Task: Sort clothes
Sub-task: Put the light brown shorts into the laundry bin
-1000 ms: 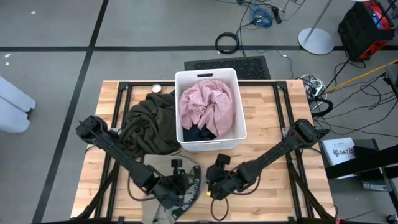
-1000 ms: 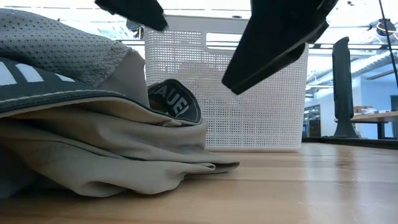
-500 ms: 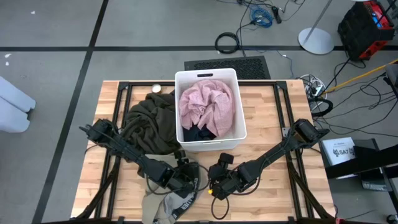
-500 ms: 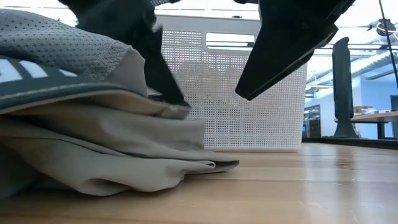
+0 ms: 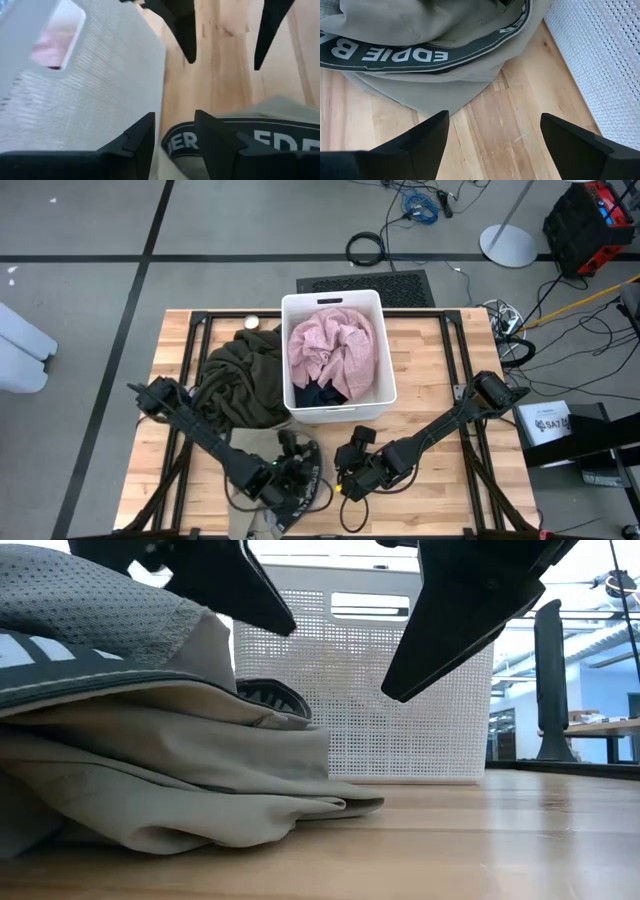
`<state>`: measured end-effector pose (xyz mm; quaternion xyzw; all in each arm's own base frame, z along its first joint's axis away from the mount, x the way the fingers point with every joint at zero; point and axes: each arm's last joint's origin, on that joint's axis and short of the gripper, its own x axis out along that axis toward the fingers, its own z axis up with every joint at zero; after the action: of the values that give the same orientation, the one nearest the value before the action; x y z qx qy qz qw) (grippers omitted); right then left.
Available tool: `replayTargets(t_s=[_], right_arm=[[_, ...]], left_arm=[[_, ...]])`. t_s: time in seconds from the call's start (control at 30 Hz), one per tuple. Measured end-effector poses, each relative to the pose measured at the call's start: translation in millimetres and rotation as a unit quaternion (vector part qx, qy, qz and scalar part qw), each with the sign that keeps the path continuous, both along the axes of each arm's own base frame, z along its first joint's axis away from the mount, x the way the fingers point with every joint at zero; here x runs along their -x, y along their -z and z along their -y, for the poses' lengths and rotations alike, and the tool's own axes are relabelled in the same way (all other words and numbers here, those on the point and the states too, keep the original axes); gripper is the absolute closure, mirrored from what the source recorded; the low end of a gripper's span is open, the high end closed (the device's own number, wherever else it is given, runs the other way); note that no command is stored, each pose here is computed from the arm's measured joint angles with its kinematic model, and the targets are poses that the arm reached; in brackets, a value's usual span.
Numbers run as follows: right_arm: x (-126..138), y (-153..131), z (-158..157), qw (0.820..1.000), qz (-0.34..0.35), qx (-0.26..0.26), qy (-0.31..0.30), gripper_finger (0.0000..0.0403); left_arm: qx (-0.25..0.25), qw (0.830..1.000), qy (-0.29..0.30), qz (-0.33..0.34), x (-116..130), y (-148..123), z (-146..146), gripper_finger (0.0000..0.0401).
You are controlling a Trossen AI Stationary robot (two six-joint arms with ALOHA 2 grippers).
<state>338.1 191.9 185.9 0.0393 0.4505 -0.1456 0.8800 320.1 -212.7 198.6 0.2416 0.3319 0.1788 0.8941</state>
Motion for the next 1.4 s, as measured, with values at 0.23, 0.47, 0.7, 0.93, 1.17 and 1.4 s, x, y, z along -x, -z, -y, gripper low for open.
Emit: replayTargets(t_s=[0.23,0.47,0.7,0.93,1.17,1.4], right_arm=[[0.2,0.1,0.0,1.0,-0.001,0.0,0.0,0.0102],[0.3,0.3,-0.1,1.0,-0.002,0.0,0.0,0.0102],[0.3,0.2,-0.2,1.0,-0.001,0.0,0.0,0.0102],[1.5,0.7,0.9,1.0,-0.006,0.01,0.002,0.0102],[2.9,0.3,13.8,0.994,0.015,0.095,0.06,0.0102],[8.6,2.6,22.6,0.99,-0.01,0.102,0.1,0.0102]], left_arm=[[0.006,0.999,-0.042,-0.017,4.6,4.2,-10.0,0.0253],[0.067,0.994,-0.068,-0.053,1.1,17.4,-26.1,0.0253],[0.09,0.99,-0.091,-0.055,-0.9,23.7,-35.9,0.0253],[0.109,0.986,-0.108,-0.06,-6.7,33.0,-52.5,0.026],[0.101,0.987,-0.101,-0.067,-6.7,33.4,-53.2,0.0379],[0.081,0.992,-0.08,-0.062,1.8,31.7,-38.6,0.0395]])
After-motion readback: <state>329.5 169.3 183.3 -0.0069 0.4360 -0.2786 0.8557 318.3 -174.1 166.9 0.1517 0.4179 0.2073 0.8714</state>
